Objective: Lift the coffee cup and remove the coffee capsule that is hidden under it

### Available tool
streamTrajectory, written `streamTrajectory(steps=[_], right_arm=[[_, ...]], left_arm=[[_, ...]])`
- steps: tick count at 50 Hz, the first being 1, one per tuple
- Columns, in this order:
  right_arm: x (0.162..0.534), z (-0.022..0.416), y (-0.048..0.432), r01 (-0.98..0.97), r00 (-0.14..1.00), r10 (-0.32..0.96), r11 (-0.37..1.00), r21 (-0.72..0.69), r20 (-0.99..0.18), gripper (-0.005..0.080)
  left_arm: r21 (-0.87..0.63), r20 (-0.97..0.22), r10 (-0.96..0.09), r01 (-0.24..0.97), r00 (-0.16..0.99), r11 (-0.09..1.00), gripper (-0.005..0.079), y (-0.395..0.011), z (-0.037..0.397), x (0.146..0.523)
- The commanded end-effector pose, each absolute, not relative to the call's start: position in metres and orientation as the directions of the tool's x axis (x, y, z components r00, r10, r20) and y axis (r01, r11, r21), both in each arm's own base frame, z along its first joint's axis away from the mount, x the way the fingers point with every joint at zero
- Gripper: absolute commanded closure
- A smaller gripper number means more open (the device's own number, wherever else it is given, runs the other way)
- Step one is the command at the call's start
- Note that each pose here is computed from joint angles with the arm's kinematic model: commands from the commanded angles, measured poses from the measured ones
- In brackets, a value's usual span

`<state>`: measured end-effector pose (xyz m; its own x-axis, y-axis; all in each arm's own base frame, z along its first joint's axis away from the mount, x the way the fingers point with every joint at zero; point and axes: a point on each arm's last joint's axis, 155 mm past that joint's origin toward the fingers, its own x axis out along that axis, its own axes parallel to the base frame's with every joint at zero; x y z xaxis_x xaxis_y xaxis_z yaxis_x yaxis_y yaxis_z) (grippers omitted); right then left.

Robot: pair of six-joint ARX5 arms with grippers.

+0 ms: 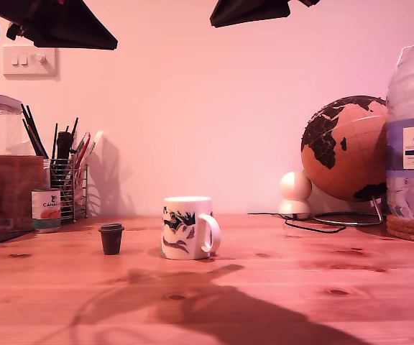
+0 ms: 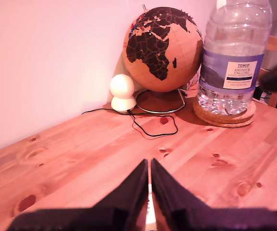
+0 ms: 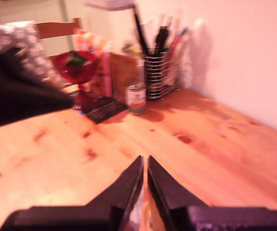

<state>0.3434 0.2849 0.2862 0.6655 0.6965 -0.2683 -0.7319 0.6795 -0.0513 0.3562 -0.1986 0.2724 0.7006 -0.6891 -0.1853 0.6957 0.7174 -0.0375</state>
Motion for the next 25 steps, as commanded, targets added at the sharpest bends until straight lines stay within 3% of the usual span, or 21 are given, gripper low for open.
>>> streamTrajectory(steps=[1, 25], right_arm=[[0.336, 0.267, 0.286, -0.746, 0.641, 0.704, 0.665, -0.033, -0.304, 0.0764], [0.32, 0.236, 0.291, -0.765, 0.613, 0.72, 0.644, -0.018, -0.325, 0.0764]], left_arm=[[-0.054, -0.204, -0.693, 0.699, 0.692, 0.713, 0.0762, -0.201, 0.26, 0.354], [-0.062, -0.237, -0.714, 0.723, 0.659, 0.688, 0.0762, -0.216, 0.241, 0.342]])
